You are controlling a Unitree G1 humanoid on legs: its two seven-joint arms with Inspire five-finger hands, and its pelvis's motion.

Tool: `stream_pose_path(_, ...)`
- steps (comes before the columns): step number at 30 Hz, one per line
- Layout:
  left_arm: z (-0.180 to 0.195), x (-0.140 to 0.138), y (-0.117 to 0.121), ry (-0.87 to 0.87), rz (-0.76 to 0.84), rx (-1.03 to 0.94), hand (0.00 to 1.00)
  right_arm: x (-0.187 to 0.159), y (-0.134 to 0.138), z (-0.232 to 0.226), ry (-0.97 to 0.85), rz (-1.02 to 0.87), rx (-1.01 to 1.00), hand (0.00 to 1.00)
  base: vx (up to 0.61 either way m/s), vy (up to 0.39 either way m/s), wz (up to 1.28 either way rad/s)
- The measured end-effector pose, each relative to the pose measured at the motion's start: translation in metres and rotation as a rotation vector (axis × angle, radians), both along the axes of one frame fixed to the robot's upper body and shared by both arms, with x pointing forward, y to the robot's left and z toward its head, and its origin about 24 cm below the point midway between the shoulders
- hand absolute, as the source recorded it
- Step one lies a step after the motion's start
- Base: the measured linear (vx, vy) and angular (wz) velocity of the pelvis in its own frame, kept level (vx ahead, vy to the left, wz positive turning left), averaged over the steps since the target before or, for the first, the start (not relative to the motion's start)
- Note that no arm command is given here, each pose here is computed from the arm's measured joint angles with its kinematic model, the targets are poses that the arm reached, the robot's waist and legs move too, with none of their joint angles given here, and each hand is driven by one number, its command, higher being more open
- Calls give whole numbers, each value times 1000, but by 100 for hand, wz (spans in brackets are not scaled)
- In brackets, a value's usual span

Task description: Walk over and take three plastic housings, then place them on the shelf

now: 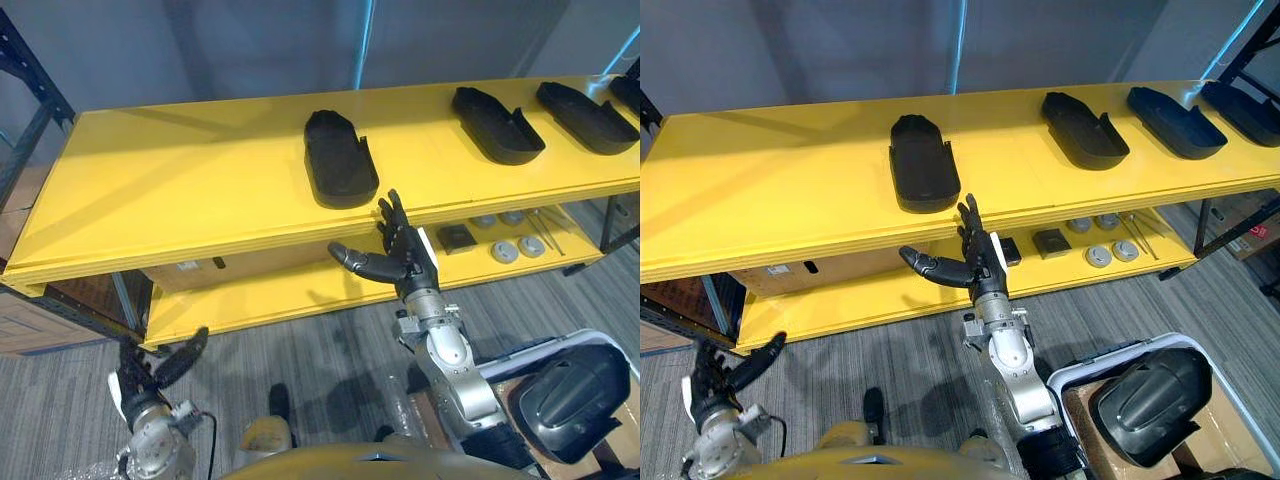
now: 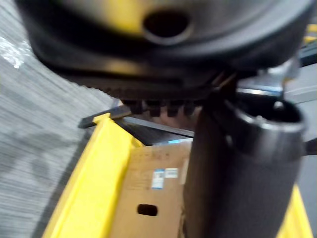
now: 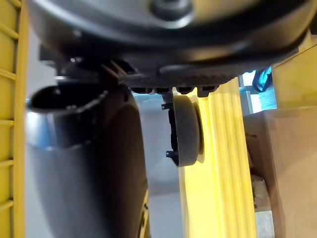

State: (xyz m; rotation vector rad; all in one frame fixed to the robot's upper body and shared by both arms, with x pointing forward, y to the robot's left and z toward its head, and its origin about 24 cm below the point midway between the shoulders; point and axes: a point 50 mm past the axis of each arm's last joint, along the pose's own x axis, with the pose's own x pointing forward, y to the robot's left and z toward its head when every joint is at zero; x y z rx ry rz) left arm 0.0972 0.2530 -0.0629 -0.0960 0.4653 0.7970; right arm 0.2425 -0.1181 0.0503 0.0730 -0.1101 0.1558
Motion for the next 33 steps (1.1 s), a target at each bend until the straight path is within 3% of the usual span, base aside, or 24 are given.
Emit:
stream_pose_path(11, -38, -25, -14, 111, -34, -115, 100, 10, 8, 13, -57, 93, -13, 100, 0, 0, 0)
stream_pose_path(19, -55, -30, -36, 189, -154, -189, 100, 18, 14, 25, -107, 120, -16, 100, 0, 0, 0)
stream_pose_path(33, -68, -42, -51, 246, -238, -291, 100, 51, 13, 21, -99, 13, -118, 100, -2, 1, 5)
